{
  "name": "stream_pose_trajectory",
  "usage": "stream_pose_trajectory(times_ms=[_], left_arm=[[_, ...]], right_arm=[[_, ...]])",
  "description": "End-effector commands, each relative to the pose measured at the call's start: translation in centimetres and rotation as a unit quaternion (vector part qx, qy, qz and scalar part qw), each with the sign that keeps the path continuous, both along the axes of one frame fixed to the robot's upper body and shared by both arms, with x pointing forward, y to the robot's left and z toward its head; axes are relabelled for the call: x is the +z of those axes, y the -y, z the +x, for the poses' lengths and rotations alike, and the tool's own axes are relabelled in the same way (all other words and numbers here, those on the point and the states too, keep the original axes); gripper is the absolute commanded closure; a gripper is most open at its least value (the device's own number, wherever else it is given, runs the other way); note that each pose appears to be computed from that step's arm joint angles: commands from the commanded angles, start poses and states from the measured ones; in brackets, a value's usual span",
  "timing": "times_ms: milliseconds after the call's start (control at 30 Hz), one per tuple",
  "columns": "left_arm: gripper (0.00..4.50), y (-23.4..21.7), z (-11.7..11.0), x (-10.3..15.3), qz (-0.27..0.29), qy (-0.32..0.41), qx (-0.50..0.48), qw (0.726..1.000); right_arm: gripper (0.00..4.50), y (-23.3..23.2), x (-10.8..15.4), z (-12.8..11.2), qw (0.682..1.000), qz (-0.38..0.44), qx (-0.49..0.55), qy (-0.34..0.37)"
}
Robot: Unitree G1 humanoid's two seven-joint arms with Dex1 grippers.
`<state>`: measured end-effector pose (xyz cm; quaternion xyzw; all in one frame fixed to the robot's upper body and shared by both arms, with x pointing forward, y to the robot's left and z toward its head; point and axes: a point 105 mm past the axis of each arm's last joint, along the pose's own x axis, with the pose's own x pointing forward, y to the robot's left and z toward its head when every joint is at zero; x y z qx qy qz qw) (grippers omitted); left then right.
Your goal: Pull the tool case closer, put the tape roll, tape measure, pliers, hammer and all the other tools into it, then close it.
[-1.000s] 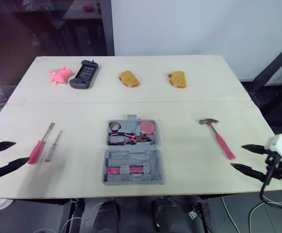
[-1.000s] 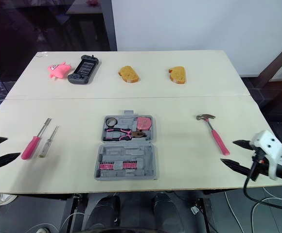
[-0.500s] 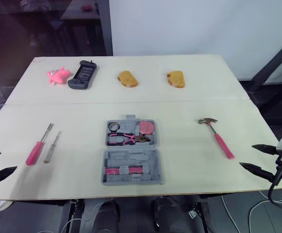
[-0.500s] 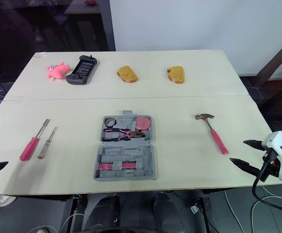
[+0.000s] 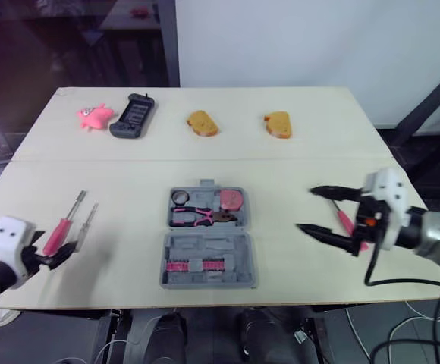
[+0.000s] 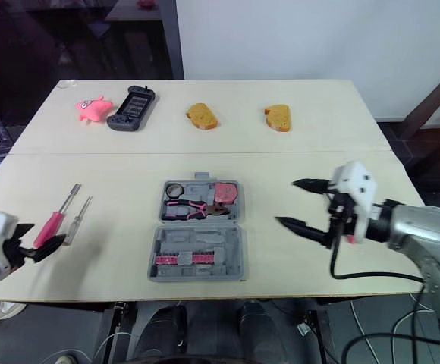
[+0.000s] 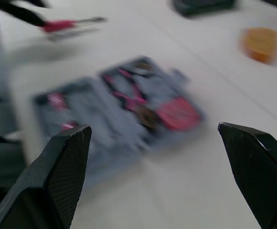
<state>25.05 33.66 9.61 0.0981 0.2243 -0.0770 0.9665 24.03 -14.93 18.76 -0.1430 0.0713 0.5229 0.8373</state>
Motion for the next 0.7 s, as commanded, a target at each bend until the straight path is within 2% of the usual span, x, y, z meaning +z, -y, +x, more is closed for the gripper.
stream_pose_trajectory(times_ms=[33, 133, 300, 700], left_arm=[[0.02, 1.8, 1.0, 0.8, -0.010, -0.024, -0.005, 1.000], [0.02, 1.8, 2.3, 1.5, 0.005, -0.051, 0.006, 0.999], [0.02, 1.3, 3.5, 0.2, -0.006, -0.135, 0.053, 0.989], [0.02, 0.7, 6.8, -1.6, -0.010, -0.152, 0.044, 0.987]], right_arm=[[0.03, -2.6, 0.6, -0.9, 0.998, 0.009, 0.061, 0.008], [0.03, -3.8, 0.9, -1.2, 0.996, 0.013, 0.090, 0.015], [0.03, -4.6, 1.3, -1.1, 0.993, 0.024, 0.111, 0.037], [0.03, -4.5, 0.0, -0.9, 0.996, 0.008, 0.083, 0.042]])
